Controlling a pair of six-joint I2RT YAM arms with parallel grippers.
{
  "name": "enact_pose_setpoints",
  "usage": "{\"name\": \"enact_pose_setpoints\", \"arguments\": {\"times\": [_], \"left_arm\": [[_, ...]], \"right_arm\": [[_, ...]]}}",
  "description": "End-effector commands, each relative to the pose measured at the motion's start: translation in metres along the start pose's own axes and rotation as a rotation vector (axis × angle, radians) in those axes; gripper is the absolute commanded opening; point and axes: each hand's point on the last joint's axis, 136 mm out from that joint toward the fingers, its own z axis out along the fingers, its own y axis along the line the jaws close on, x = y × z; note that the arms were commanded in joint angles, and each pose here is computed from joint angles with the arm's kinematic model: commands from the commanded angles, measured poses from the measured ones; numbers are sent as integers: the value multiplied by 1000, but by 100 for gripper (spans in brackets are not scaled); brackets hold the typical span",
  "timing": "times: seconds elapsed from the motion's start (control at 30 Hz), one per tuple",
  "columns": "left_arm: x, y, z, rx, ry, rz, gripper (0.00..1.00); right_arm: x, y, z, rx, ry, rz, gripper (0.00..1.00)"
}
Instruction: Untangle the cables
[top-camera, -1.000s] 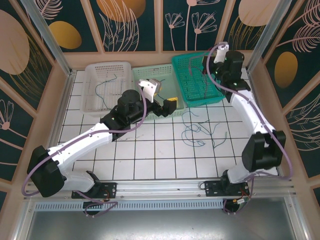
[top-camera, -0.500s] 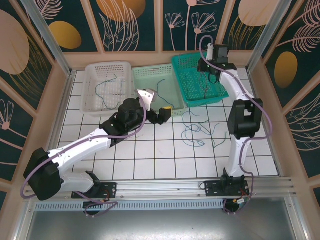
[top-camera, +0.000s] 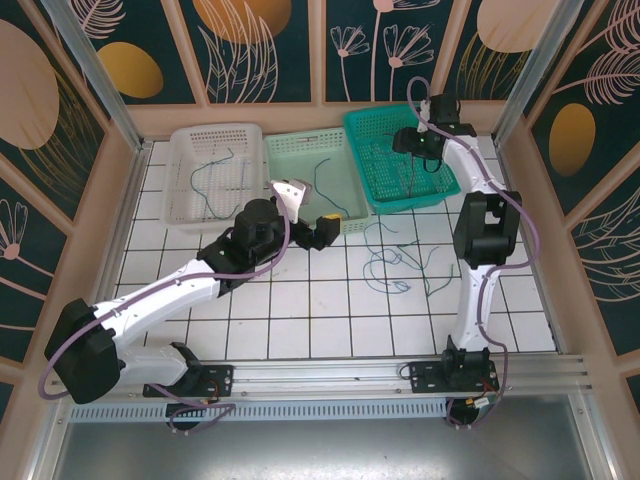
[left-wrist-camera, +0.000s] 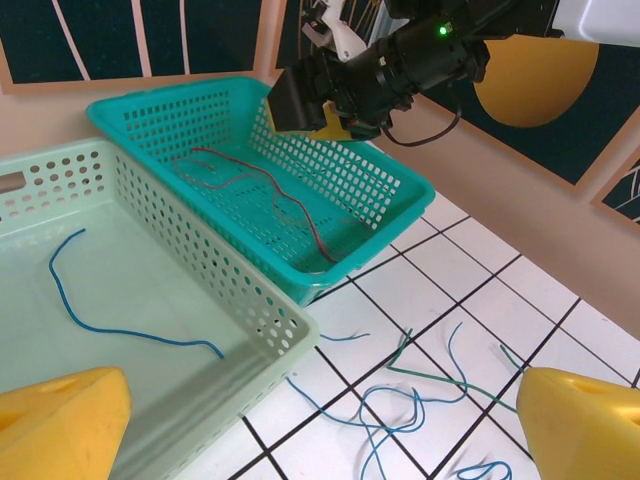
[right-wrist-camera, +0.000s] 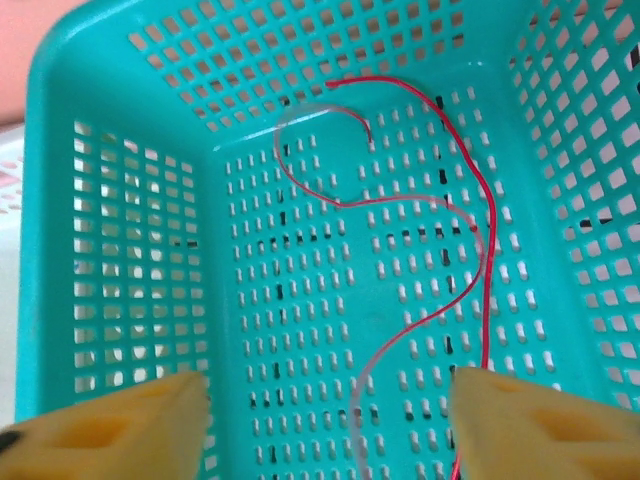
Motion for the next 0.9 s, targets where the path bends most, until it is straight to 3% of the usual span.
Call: {"name": "enact_pose_setpoints", "arguments": {"times": [0.0, 0.17, 0.37, 0.53, 0.87], "left_arm": [[-2, 2, -3, -5, -8, -21, 98], [6, 4, 2, -6, 12, -30, 98], [24, 4, 14, 5, 78, -34, 99], [36, 6, 20, 2, 113, -41, 98], [34, 8, 23, -11, 100, -33, 99]], "right_arm": [[-6, 7, -19, -1, -3, -33, 76], [-24, 22, -68, -5, -98, -55, 84], [-5, 38, -115, -60, -151, -52, 82], [46, 36, -137, -58, -101, -16, 78], [172, 15, -137, 39, 15, 126, 75]]}}
